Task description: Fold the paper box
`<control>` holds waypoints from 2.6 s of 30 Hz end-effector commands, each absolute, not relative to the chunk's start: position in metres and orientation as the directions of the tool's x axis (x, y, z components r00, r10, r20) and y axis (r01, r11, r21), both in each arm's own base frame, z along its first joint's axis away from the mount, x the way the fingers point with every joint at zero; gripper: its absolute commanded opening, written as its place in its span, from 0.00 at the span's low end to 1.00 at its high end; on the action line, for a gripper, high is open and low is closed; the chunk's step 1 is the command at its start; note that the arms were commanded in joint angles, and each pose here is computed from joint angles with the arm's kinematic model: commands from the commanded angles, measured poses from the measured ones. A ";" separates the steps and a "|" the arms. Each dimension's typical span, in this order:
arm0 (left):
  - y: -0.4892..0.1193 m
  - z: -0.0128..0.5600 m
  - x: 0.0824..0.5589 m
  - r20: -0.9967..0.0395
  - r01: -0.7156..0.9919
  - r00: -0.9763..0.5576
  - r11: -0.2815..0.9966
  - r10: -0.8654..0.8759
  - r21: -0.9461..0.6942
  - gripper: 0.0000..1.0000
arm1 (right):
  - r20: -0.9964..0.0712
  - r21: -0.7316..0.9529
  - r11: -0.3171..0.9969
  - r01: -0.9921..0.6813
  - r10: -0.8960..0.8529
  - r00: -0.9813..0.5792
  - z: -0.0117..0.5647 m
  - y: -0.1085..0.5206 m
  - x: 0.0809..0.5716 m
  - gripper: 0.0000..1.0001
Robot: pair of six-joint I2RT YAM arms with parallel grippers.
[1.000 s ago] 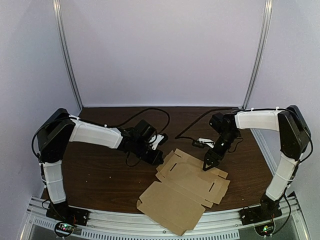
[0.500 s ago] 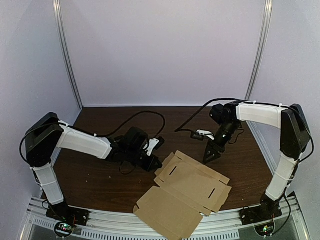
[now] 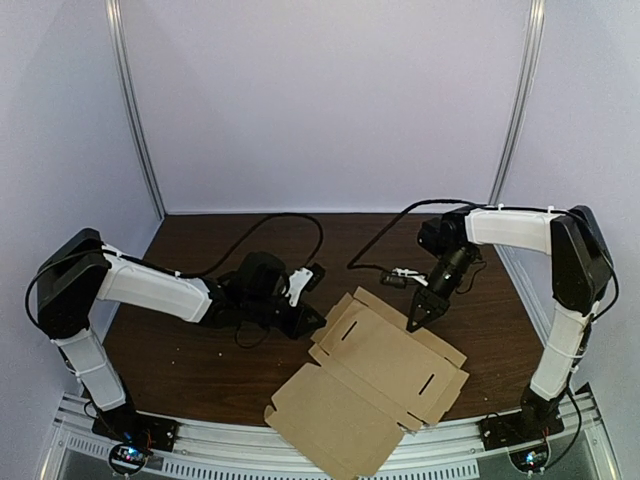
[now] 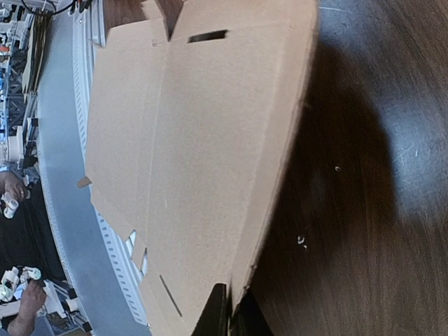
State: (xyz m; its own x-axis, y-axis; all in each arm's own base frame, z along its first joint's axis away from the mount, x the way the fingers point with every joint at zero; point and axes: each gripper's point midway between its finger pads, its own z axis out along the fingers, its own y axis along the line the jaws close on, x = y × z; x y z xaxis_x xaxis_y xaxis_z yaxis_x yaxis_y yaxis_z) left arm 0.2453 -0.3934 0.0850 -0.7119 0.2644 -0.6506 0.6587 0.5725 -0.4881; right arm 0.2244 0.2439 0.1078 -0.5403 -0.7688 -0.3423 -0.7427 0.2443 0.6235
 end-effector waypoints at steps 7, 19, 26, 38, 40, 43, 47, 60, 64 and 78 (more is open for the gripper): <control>-0.395 0.095 0.253 -0.692 0.661 -0.689 0.576 0.214 -0.481 0.00 | -0.403 0.497 0.300 -0.815 -0.752 -0.522 0.120 0.245 0.242 0.00; -0.406 0.119 0.250 -0.711 0.668 -0.690 0.499 0.137 -0.552 0.17 | -0.361 0.141 0.375 -0.916 -0.842 -0.400 0.119 0.242 0.270 0.00; -0.380 0.128 0.245 -0.711 0.644 -0.691 0.557 0.128 -0.525 0.37 | -0.297 -0.062 0.348 -0.935 -0.901 -0.316 0.116 0.238 0.285 0.00; -0.315 0.096 0.280 -0.658 0.472 -0.752 0.719 0.027 -0.510 0.47 | -0.229 -0.410 0.165 -0.897 -0.971 -0.074 0.109 0.263 0.303 0.00; -0.323 0.088 0.287 -0.649 0.472 -0.760 0.718 0.037 -0.512 0.47 | -0.227 -0.460 0.124 -0.879 -0.974 -0.018 0.110 0.269 0.303 0.00; -0.343 0.081 0.292 -0.633 0.503 -0.771 0.673 0.067 -0.541 0.46 | -0.227 -0.497 0.054 -0.866 -0.971 0.069 0.112 0.275 0.297 0.00; -0.374 0.084 0.282 -0.622 0.564 -0.779 0.527 0.082 -0.636 0.46 | -0.245 -0.581 0.032 -0.813 -0.960 0.137 0.117 0.276 0.300 0.00; -0.401 0.088 0.256 -0.637 0.635 -0.759 0.365 0.133 -0.681 0.49 | -0.211 -0.743 -0.012 -0.669 -0.945 0.251 0.104 0.277 0.308 0.00; -0.400 0.085 0.257 -0.629 0.625 -0.767 0.372 0.128 -0.686 0.49 | -0.216 -0.757 -0.002 -0.654 -0.943 0.252 0.102 0.275 0.308 0.03; -0.382 0.070 0.267 -0.523 0.465 -0.850 0.562 0.066 -0.684 0.47 | -0.264 -0.451 0.087 -0.888 -0.964 0.040 0.070 0.269 0.282 0.00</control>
